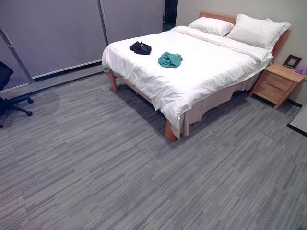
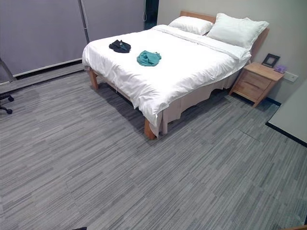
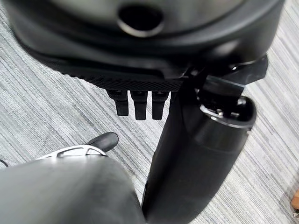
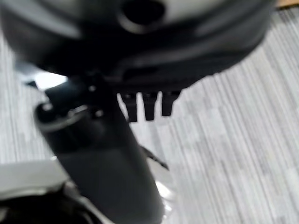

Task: Pick up bed clothes into laundry basket.

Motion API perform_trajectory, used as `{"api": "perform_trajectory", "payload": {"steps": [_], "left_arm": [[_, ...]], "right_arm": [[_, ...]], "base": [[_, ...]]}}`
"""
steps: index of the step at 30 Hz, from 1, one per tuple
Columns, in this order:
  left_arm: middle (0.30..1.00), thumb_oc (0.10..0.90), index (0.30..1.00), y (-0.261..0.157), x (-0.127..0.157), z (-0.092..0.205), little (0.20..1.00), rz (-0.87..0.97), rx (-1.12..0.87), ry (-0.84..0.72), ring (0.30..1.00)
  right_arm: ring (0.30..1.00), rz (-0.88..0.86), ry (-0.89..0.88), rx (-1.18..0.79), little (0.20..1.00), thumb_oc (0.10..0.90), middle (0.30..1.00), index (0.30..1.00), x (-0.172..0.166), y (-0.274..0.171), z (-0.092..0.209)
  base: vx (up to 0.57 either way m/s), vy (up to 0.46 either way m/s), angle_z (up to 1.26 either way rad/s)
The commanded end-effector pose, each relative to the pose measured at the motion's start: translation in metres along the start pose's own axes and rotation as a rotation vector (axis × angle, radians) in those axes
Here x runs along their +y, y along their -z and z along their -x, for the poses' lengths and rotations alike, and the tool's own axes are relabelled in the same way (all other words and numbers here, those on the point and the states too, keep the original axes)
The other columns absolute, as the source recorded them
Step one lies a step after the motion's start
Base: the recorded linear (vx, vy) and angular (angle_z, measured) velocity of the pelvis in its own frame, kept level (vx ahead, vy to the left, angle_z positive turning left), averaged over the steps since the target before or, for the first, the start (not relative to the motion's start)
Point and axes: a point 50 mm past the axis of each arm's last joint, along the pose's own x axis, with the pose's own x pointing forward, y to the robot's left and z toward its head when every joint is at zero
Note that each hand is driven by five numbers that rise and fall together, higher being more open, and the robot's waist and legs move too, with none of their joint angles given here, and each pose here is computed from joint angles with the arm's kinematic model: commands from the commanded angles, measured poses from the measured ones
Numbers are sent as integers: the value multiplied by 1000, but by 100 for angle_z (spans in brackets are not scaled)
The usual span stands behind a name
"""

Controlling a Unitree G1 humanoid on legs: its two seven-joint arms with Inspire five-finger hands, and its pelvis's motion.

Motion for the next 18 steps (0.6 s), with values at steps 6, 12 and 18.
{"api": "perform_trajectory", "payload": {"steps": [6, 12, 18], "left_arm": [[900, 800, 900, -18, -3, -3, 900, -34, -39, 2, 900], [900, 800, 900, -19, -1, -3, 900, 3, -44, -16, 900], [900, 800, 900, -58, 12, -1, 900, 140, -223, -94, 900]], "right_arm": [[900, -16, 20, -23, 900, 800, 900, 900, -10, -16, -3], [900, -104, 54, -25, 900, 800, 900, 900, -17, -14, -2], [900, -218, 226, -365, 900, 800, 900, 900, -66, -81, 11]], "base": [[0, 0, 0], [0, 0, 0], [6, -9, -6]]}}
